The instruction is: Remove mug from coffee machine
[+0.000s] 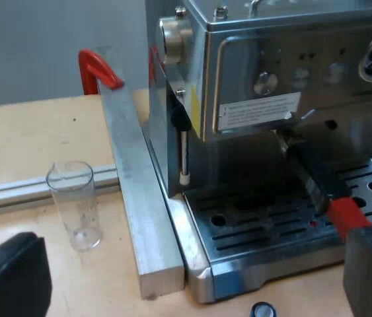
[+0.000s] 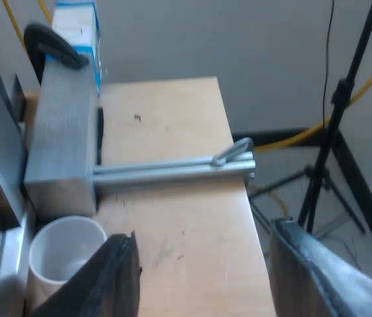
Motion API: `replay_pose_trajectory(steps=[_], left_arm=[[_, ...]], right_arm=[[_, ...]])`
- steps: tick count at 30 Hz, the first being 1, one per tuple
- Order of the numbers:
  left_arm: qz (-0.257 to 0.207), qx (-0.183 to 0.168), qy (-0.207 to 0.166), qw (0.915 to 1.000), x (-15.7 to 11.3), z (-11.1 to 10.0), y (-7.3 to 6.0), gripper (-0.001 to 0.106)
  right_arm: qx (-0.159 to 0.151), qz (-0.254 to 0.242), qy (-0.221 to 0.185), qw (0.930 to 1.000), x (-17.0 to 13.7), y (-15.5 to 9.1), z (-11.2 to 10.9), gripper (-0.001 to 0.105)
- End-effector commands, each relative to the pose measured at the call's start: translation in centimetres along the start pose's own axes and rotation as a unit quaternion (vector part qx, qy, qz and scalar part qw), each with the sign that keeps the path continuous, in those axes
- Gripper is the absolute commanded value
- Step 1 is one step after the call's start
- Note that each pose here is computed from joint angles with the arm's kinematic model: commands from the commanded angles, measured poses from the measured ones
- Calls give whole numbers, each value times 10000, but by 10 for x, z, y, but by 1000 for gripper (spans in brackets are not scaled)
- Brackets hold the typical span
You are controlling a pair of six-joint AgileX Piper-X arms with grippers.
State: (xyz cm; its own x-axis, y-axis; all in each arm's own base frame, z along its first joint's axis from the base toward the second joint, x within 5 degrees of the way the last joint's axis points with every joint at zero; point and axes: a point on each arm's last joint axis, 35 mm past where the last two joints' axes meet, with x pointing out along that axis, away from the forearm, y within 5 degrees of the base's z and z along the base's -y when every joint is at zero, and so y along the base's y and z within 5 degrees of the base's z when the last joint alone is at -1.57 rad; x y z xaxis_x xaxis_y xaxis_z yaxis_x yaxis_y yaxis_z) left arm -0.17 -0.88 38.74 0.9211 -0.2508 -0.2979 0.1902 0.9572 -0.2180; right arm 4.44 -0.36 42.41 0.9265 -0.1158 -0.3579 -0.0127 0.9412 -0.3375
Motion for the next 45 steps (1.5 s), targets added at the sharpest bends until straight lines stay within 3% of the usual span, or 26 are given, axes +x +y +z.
replay_pose_trajectory(steps=[1, 4, 7, 14, 20, 27, 32, 36, 45], left_arm=[[-2, 94, -293, 9995, -21, -10, -4, 90], [32, 199, -456, 9988, -37, -22, -5, 90], [192, 170, -311, 9992, -38, -27, -4, 90], [450, 72, 75, 9989, -42, -35, -3, 90], [538, 46, 188, 9984, -43, -38, -2, 90], [680, 89, -42, 9976, -36, -34, 1, 90], [865, 124, -272, 9958, -13, -34, 8, 90], [920, 80, 9, 9957, 12, -48, 17, 90], [1013, -44, 762, 9919, 46, -82, 31, 90]], right_arm=[[-120, -122, -289, 9994, -25, -2, -7, 48], [-105, -151, -375, 9991, -40, -1, -17, 48], [-54, -172, -443, 9989, -59, 1, -31, 48], [142, -353, -1079, 9934, -104, 4, -66, 48], [296, -301, -995, 9941, -108, 5, -68, 48], [379, -176, -1062, 9935, -92, 8, -67, 48], [378, -164, -1065, 9935, -75, 11, -67, 48], [328, -23, -751, 9966, -37, 21, -78, 48], [219, 317, 20, 9993, 7, 38, -107, 48]])
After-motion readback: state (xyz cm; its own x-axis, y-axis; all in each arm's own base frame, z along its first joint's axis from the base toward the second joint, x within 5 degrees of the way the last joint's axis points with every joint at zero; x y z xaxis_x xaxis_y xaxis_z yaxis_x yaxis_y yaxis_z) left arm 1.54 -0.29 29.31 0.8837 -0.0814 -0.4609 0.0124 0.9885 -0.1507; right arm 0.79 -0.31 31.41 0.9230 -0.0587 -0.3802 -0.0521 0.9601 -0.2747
